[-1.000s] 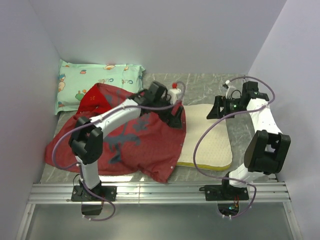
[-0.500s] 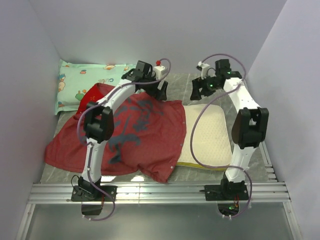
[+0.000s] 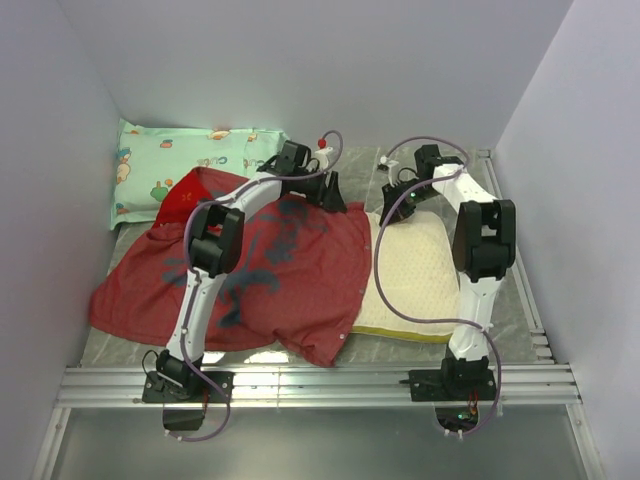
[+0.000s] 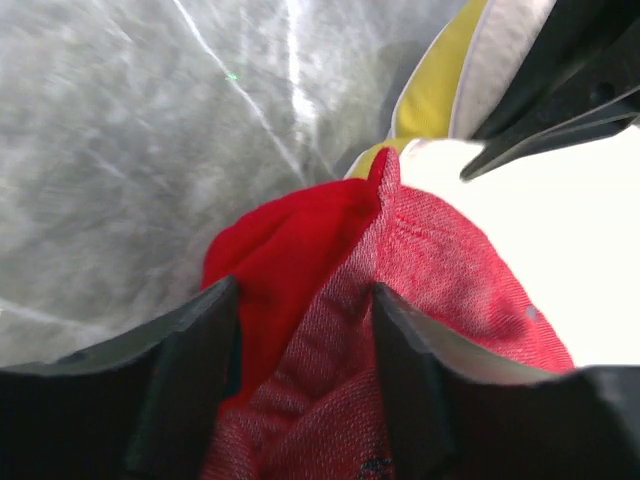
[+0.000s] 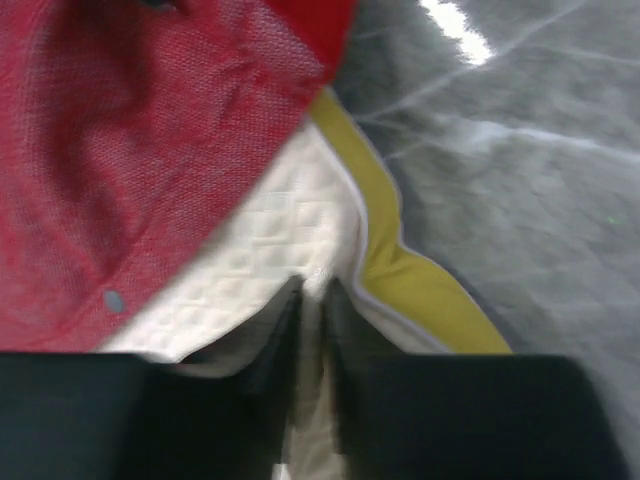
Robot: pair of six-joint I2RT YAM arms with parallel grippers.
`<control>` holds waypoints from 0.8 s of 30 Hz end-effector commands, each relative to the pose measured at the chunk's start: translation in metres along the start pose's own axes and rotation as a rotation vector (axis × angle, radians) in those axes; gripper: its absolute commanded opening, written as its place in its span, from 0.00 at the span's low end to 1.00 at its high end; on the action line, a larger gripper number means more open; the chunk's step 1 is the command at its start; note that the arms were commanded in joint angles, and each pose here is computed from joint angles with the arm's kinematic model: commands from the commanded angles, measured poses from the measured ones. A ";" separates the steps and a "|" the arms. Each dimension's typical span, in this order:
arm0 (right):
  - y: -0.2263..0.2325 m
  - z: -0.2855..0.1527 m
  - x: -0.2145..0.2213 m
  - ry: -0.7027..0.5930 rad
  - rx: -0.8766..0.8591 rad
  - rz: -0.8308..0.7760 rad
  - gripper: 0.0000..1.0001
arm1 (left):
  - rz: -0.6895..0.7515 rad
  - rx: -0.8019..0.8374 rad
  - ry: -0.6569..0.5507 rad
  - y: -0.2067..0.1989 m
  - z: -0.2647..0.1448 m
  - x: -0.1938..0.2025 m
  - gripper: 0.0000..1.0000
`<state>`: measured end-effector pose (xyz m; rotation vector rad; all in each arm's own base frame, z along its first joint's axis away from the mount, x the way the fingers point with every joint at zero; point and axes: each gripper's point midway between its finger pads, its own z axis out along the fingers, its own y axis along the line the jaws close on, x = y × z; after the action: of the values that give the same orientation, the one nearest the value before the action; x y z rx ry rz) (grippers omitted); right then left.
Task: Put the pillow into the pillowcase
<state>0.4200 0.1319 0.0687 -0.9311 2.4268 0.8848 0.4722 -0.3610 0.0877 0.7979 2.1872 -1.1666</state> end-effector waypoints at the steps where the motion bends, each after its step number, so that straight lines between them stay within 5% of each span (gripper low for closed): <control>1: 0.045 -0.006 -0.017 -0.047 -0.166 -0.071 0.04 | -0.055 0.180 -0.021 -0.033 0.006 -0.007 0.60; 4: 0.059 -0.015 -0.028 -0.091 -0.180 -0.098 0.00 | -0.072 0.251 0.012 -0.047 0.005 -0.001 0.52; 11: 0.108 -0.041 -0.051 -0.203 -0.172 -0.224 0.00 | -0.028 0.353 -0.013 -0.103 -0.022 -0.014 0.00; 24: 0.197 -0.106 -0.057 -0.303 -0.113 -0.475 0.00 | -0.027 0.638 -0.247 -0.256 -0.099 -0.117 0.00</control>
<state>0.3163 0.1885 0.2398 -1.2063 1.9383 0.8782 0.3994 -0.4088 0.2483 0.6890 1.9326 -1.7553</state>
